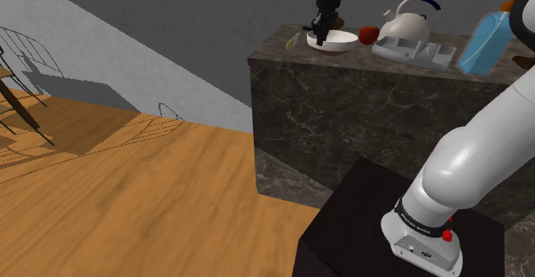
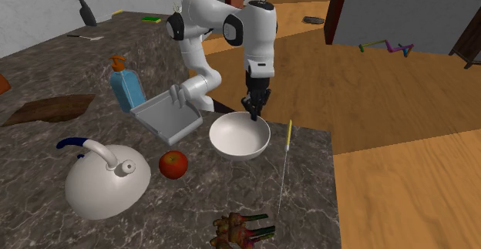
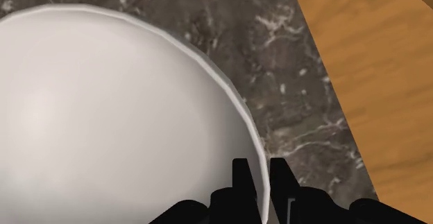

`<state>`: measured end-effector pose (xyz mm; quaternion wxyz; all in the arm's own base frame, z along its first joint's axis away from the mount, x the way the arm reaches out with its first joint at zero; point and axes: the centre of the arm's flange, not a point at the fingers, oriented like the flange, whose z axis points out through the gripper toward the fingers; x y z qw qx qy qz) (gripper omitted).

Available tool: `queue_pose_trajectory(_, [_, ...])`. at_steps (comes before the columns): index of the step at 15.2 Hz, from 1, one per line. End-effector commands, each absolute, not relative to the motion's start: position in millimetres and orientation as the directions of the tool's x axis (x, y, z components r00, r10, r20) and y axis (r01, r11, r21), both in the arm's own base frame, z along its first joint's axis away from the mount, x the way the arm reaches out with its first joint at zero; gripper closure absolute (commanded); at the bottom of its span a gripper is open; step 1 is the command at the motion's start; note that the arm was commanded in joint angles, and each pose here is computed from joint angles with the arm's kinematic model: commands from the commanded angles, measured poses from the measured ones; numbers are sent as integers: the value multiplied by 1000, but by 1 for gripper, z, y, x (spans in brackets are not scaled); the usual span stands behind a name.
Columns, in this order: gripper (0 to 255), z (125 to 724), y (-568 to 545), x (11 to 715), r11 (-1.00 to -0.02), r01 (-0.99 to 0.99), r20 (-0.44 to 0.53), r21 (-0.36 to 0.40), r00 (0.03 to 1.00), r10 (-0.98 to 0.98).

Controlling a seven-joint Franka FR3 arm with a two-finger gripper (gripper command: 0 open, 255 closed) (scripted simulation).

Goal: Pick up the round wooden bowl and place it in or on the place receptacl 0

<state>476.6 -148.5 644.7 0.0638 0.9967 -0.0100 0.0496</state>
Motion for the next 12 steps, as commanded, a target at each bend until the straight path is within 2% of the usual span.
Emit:
queue_pose_trajectory(1, [255, 655, -149, 477, -992, -26, 101, 126, 995, -14])
queue_pose_trajectory(12, [255, 713, -149, 477, -992, -26, 101, 126, 995, -14])
